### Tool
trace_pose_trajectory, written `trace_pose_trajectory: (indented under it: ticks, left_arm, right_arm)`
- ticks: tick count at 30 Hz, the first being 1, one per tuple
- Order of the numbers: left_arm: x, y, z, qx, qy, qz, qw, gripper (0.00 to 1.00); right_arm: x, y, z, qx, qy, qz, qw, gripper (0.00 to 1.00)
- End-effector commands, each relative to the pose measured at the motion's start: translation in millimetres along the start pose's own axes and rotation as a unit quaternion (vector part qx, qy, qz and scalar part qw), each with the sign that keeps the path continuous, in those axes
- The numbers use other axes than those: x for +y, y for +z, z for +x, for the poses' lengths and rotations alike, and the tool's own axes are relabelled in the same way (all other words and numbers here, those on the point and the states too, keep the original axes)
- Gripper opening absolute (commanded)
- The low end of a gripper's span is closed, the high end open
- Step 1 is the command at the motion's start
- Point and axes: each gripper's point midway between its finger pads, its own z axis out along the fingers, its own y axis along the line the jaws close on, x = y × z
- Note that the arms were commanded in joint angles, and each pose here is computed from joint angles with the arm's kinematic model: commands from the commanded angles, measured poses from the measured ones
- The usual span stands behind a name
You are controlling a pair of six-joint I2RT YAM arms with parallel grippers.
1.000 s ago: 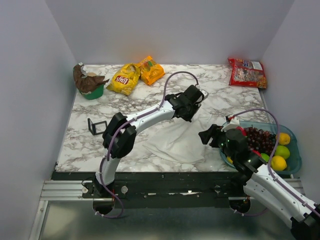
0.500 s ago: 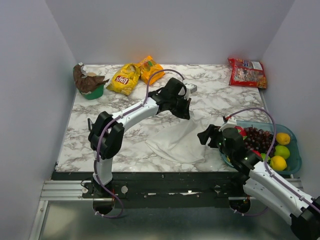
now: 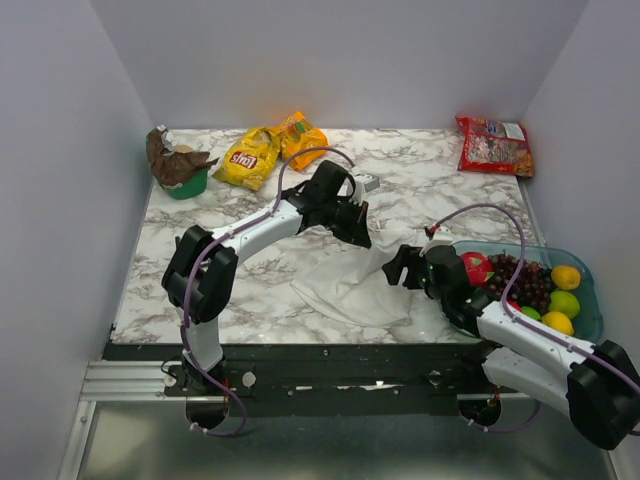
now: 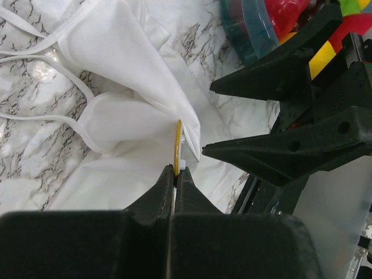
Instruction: Pin the brooch onto the clothing
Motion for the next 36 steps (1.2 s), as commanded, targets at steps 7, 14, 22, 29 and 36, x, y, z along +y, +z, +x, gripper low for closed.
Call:
trace_pose_trajectory:
  ticks: [7, 14, 22, 29, 36]
  left_arm:
    - [-10.9, -15.7, -14.2, -0.023, -0.001, 0.048, 0.999, 0.00]
    - [-6.5, -13.7, -11.5, -0.013, -0.008, 0.051, 0.999, 0.00]
    - [-5.9, -12.5, -9.7, -0.009, -0.012, 0.055, 0.998, 0.00]
    - [-8.9, -14.7, -9.8, -0.009, -0.011, 0.059, 0.998, 0.00]
    - [-11.4, -17.5, -11.3, -0.010, -0.008, 0.060, 0.998, 0.00]
  right_arm:
    - [34.3, 7.4, -34.0, -0.068, -0.098, -0.086, 0.989, 0.81]
    - [59.3, 14.6, -30.3, -0.063, -0.152, -0.158, 0.974, 0.81]
    - [59.2, 27.4, -31.9, -0.063, -0.163, -0.150, 0.973, 0.79]
    - [54.0, 39.0, -28.9, -0.055, -0.162, -0.133, 0.976, 0.60]
    - [49.8, 46.2, -24.4, -0.044, -0.162, -0.120, 0.979, 0.33]
